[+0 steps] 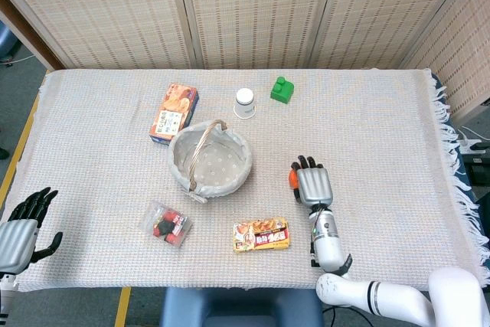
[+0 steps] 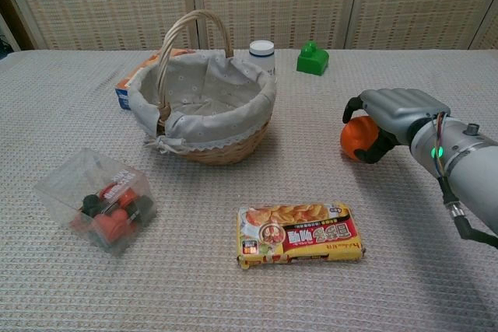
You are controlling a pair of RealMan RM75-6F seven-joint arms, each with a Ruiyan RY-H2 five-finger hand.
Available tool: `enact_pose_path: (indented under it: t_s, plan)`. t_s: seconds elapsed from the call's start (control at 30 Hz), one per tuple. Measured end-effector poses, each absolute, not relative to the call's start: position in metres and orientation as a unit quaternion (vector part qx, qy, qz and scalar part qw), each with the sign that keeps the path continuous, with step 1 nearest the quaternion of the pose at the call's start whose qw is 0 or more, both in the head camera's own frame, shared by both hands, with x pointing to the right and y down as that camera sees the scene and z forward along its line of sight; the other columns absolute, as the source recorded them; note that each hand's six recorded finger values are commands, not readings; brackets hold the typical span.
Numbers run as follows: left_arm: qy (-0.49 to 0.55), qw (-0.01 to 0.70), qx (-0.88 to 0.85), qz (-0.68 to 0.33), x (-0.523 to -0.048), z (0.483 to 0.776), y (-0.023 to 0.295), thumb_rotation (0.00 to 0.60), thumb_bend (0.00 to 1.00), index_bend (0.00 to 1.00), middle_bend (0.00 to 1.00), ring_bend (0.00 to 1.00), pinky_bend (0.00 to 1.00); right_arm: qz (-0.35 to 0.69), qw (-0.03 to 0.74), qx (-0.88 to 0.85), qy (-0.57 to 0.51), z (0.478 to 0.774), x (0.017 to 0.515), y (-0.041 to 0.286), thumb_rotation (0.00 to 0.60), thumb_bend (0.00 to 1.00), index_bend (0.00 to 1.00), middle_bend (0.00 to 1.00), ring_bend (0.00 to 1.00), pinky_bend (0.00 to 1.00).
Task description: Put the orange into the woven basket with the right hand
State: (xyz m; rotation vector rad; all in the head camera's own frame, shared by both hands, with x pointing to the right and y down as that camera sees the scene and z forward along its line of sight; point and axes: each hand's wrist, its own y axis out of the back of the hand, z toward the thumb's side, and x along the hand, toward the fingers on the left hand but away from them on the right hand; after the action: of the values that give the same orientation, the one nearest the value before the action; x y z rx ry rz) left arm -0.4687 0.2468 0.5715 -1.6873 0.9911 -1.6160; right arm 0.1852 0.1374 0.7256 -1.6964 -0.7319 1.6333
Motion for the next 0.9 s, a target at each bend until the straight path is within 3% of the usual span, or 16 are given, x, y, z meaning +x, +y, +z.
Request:
enact_pose_path:
  t_s: [0.1, 0.17, 0.73, 0.9]
  plan:
    - [0.372, 0.296, -0.638, -0.606, -0.469, 0.571, 0.247, 0.600, 0.38, 0.00, 0.00, 0.00, 0.12, 0.611, 0.334, -0.655, -0.294, 0.726, 0.175, 0.135, 0.600, 0.41, 0.68, 0.49, 0.53, 0.70]
    - [0.372, 0.294, -0.639, -0.606, -0.469, 0.572, 0.247, 0.600, 0.38, 0.00, 0.00, 0.00, 0.12, 0.601, 0.340, -0.658, -0.301, 0.723, 0.169, 0.133, 0.600, 0.43, 0.73, 0.53, 0.57, 0.73]
    - [0.373, 0.289, -0.639, -0.607, -0.467, 0.573, 0.248, 0.600, 0.38, 0.00, 0.00, 0.00, 0.12, 0.448, 0.370, -0.694, -0.426, 0.641, 0.121, 0.093, 0.600, 0.43, 0.74, 0.54, 0.57, 0.74]
    - [0.376, 0.286, -0.640, -0.606, -0.466, 0.572, 0.248, 0.600, 0.38, 0.00, 0.00, 0.00, 0.12, 0.425, 0.382, -0.694, -0.438, 0.635, 0.093, 0.085, 0.600, 0.43, 0.74, 0.54, 0.57, 0.74]
